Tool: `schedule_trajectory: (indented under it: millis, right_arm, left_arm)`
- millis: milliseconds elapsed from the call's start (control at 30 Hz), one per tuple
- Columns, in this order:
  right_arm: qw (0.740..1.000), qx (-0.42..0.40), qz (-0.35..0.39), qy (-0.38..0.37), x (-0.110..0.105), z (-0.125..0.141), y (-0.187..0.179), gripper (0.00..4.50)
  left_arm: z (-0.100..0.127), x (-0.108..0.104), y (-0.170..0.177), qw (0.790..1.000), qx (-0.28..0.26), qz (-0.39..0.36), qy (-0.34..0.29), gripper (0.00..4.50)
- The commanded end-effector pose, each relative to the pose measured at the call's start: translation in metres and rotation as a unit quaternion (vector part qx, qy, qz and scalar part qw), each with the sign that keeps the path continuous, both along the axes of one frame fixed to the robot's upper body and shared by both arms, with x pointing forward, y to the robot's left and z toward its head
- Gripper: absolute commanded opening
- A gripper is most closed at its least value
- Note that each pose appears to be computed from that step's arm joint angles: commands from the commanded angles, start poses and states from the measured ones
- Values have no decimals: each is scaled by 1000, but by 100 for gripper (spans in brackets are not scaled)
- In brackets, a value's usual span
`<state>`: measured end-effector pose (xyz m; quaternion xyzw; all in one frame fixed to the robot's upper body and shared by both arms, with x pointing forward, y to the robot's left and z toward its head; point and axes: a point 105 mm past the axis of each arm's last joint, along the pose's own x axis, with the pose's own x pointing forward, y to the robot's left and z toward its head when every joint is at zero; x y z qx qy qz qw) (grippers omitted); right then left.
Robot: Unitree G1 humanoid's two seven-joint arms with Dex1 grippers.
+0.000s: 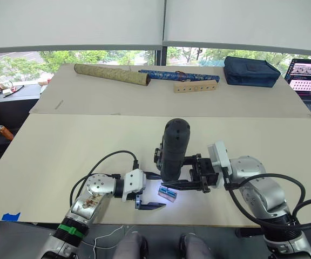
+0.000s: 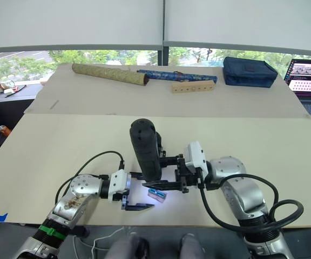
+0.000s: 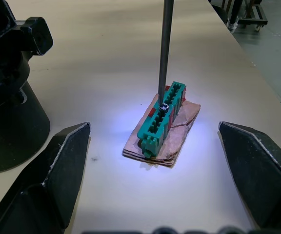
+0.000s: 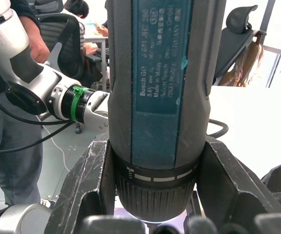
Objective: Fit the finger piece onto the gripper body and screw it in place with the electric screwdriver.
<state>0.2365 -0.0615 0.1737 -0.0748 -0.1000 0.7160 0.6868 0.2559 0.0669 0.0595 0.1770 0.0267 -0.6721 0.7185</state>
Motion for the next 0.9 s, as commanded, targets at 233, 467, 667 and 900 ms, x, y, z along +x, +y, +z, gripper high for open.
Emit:
schedule_trajectory:
  millis: [233,467,667,900]
  right_arm:
    - [1000,10,14,-22,-5,9,2,190]
    - [1000,6,13,-21,-4,7,3,190]
    - [1000,4,14,-18,-5,5,4,190]
    - [1000,1,11,-18,-4,3,5,190]
  left_arm:
    - [-27,-12,-3,998,26,-3,50,444]
    - [-27,-11,-2,998,26,-3,50,444]
    - [-27,-11,-2,998,27,-2,50,444]
    - [-27,-11,-1,998,28,-2,50,444]
